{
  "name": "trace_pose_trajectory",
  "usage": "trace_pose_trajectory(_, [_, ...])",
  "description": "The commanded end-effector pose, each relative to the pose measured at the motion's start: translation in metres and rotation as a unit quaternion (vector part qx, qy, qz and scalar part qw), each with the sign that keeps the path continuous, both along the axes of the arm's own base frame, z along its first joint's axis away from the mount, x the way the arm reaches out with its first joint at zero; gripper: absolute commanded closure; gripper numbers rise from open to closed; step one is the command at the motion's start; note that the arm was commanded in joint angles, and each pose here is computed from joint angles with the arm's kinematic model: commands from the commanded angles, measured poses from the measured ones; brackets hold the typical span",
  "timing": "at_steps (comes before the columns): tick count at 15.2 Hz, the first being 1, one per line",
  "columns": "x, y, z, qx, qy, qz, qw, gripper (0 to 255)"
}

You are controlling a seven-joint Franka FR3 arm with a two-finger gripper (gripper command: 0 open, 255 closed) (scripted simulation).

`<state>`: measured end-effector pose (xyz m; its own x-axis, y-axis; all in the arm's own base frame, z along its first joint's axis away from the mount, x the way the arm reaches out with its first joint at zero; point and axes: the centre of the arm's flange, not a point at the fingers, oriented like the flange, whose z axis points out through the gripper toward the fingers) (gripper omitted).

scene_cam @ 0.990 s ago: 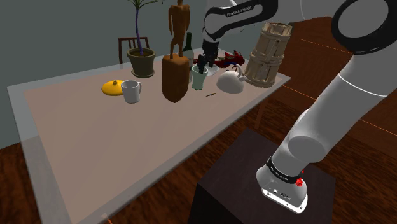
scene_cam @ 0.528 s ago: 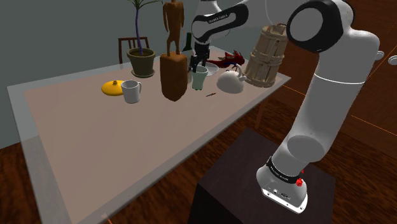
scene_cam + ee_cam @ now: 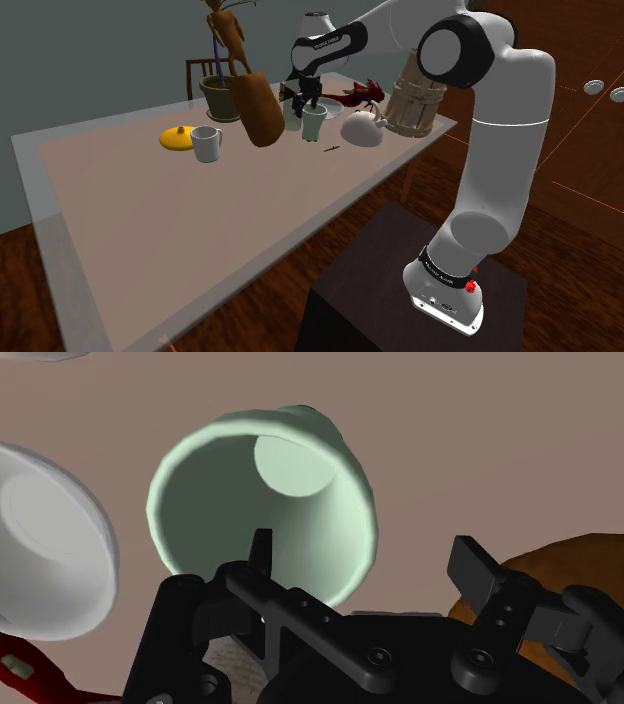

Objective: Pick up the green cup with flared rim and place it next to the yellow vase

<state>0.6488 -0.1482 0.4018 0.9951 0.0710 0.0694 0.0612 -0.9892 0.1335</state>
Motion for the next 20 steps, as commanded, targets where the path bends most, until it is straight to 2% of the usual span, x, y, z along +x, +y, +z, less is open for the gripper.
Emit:
trace_pose_trajectory(1, [0.0009, -0.0015, -0.0110, 0.000, 0.000, 0.000, 1.0000, 0])
trace_pose_trajectory(2, [0.0016, -0.0025, -0.0192, 0.000, 0.000, 0.000, 1.0000, 0])
trace_pose_trajectory(10, [0.0016, -0.0025, -0.0192, 0.000, 0.000, 0.000, 1.0000, 0])
trace_pose_trajectory(11, [0.0016, -0.0025, -0.0192, 0.000, 0.000, 0.000, 1.0000, 255])
trace_pose_trajectory(20, [0.0016, -0.0025, -0.0192, 0.000, 0.000, 0.000, 1.0000, 255])
